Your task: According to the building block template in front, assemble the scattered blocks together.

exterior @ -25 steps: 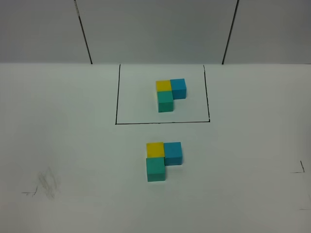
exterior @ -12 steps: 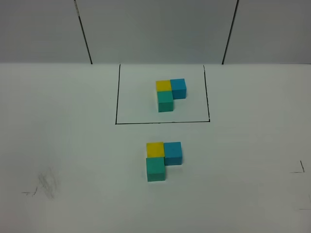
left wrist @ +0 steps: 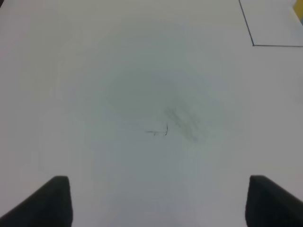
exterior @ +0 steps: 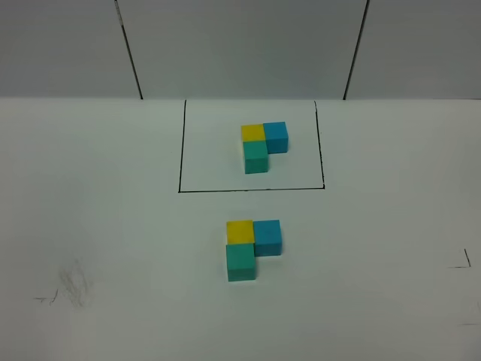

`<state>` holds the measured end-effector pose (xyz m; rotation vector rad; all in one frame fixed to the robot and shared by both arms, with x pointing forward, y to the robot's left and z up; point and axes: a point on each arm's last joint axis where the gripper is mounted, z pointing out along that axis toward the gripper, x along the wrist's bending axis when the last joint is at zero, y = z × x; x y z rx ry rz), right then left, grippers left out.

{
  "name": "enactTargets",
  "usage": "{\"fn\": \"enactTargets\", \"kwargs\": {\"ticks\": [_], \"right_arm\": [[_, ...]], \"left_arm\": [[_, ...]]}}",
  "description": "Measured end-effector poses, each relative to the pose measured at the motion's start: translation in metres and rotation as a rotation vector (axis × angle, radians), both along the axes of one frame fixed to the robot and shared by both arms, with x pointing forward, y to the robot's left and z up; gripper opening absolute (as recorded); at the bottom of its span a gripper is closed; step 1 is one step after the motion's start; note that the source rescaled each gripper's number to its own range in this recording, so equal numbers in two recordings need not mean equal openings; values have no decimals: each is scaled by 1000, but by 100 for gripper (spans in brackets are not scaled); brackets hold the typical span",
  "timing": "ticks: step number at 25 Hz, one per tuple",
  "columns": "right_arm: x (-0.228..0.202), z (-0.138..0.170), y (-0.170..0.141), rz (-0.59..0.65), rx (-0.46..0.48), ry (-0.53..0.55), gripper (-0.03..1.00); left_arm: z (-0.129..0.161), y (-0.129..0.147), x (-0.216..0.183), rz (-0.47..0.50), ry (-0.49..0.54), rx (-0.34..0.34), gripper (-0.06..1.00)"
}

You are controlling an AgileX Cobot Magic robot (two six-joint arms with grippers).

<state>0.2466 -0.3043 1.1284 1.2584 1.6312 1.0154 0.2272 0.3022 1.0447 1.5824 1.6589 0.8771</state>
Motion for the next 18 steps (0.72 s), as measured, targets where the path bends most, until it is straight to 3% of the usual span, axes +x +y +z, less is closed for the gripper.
{"fn": "enactTargets", "kwargs": {"ticks": [8, 18], "right_arm": [[-12, -47, 4, 35, 95, 42, 79], [-14, -74, 4, 52, 56, 125, 78]], "left_arm": [[0, 0, 0, 0, 0, 0, 74], [0, 0, 0, 0, 0, 0, 74]]}}
